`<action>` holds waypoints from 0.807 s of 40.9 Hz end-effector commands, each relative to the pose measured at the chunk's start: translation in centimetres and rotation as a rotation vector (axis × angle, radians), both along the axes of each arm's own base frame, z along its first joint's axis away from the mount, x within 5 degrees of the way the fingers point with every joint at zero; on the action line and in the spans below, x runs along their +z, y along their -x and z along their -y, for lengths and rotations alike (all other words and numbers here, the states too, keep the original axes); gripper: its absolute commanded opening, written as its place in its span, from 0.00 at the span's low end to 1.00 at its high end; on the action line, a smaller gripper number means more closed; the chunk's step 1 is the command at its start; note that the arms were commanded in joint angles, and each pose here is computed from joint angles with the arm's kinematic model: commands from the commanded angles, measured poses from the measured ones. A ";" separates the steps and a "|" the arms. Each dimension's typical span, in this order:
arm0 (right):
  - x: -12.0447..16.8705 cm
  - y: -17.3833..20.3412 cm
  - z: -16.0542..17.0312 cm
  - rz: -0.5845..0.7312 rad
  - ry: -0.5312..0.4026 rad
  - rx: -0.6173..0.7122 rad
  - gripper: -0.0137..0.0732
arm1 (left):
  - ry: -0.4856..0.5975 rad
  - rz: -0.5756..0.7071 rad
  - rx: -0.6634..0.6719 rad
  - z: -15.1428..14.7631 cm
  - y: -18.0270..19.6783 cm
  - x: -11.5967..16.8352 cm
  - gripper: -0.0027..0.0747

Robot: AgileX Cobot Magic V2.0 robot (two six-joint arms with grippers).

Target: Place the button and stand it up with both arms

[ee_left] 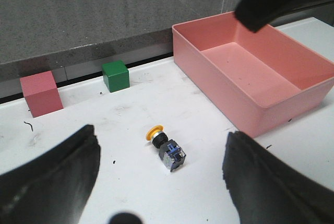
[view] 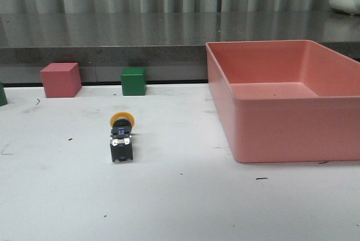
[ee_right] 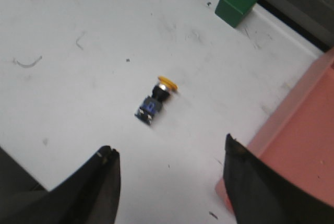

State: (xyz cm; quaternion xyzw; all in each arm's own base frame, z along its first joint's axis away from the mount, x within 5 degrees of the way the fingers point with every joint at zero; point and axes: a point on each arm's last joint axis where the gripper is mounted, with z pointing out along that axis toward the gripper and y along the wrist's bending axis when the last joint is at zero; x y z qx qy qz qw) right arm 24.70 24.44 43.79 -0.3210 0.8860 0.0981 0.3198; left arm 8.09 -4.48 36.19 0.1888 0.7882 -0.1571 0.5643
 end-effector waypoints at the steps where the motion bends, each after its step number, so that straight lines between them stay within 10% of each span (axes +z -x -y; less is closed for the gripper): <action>1: 2.2 3.2 3.6 0.087 -0.035 0.020 0.69 | 0.055 0.080 -0.007 0.2 -0.1 1.7 0.67; 33: -4.6 17.1 17.5 0.266 -0.219 0.068 0.69 | 0.055 0.080 -0.007 0.2 -0.1 1.7 0.67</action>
